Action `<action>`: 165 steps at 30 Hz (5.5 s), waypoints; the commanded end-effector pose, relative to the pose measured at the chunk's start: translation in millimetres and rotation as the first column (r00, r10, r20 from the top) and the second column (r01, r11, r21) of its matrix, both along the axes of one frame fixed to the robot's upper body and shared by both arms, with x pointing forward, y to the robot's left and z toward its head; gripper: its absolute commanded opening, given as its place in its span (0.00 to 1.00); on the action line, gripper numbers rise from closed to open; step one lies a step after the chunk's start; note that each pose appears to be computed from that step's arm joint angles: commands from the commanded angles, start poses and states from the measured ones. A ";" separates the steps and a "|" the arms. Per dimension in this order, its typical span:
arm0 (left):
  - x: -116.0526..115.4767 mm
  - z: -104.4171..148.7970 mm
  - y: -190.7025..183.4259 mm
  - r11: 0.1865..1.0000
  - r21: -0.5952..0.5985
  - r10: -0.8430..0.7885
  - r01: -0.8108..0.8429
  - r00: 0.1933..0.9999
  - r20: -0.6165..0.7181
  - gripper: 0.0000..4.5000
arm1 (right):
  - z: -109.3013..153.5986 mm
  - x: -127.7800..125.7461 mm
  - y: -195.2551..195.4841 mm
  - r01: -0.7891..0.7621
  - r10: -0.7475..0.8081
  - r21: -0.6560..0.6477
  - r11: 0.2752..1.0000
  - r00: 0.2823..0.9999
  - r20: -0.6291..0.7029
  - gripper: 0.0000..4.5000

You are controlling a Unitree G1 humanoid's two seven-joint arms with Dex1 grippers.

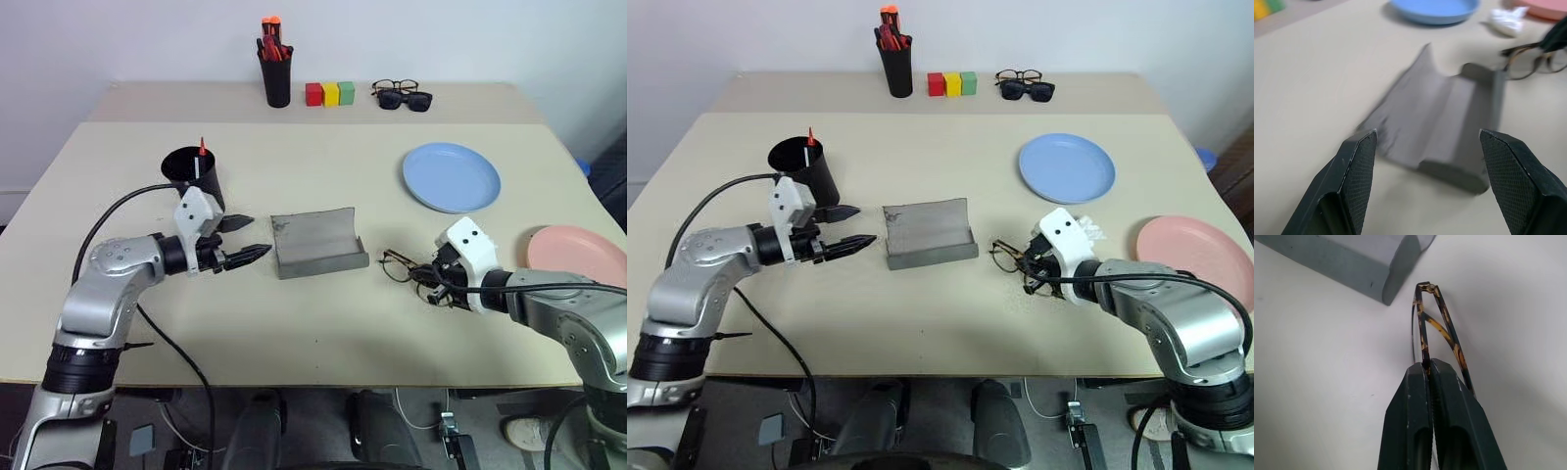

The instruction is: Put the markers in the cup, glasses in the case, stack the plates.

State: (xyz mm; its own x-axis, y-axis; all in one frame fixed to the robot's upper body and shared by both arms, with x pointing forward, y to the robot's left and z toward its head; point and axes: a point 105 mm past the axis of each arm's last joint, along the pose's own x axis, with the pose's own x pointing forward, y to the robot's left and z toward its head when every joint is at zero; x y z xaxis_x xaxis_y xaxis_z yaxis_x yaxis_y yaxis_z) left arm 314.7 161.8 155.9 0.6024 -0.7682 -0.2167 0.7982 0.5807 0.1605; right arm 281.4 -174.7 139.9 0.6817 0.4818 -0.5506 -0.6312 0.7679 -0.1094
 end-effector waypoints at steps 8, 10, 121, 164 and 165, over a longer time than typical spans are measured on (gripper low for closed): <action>-6.3 13.5 0.3 1.000 -0.002 0.025 -0.025 0.999 0.039 0.76 | 35.8 5.3 31.7 -0.206 0.204 -0.007 0.979 0.967 0.149 0.00; -5.1 14.3 2.0 0.999 0.004 0.032 -0.032 0.999 0.040 0.76 | 43.9 5.4 44.9 -0.276 0.272 -0.002 0.961 0.945 0.182 0.00; 5.1 24.0 -82.4 0.950 -0.085 -0.287 0.301 0.947 0.141 0.12 | 40.7 -20.0 -149.5 0.342 -0.168 -0.574 0.744 0.927 0.335 0.31; 0.1 12.6 9.9 0.992 -0.046 0.123 -0.118 0.982 0.140 0.12 | 56.4 5.3 -187.0 0.511 -0.290 -0.606 0.609 0.855 0.430 0.61; -1.8 12.8 16.0 0.988 -0.048 0.151 -0.146 0.978 0.142 0.12 | 59.7 12.6 -181.2 0.500 -0.244 -0.604 0.621 0.855 0.457 0.71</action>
State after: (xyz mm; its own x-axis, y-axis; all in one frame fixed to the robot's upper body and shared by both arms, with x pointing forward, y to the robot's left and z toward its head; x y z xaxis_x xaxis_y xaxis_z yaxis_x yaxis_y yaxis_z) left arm 314.8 167.7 152.6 0.6959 -0.7057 -0.1328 0.7171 0.6733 0.1799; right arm 285.3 -362.5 180.6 0.8553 -0.3026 -0.4206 -0.1701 0.6028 -0.7796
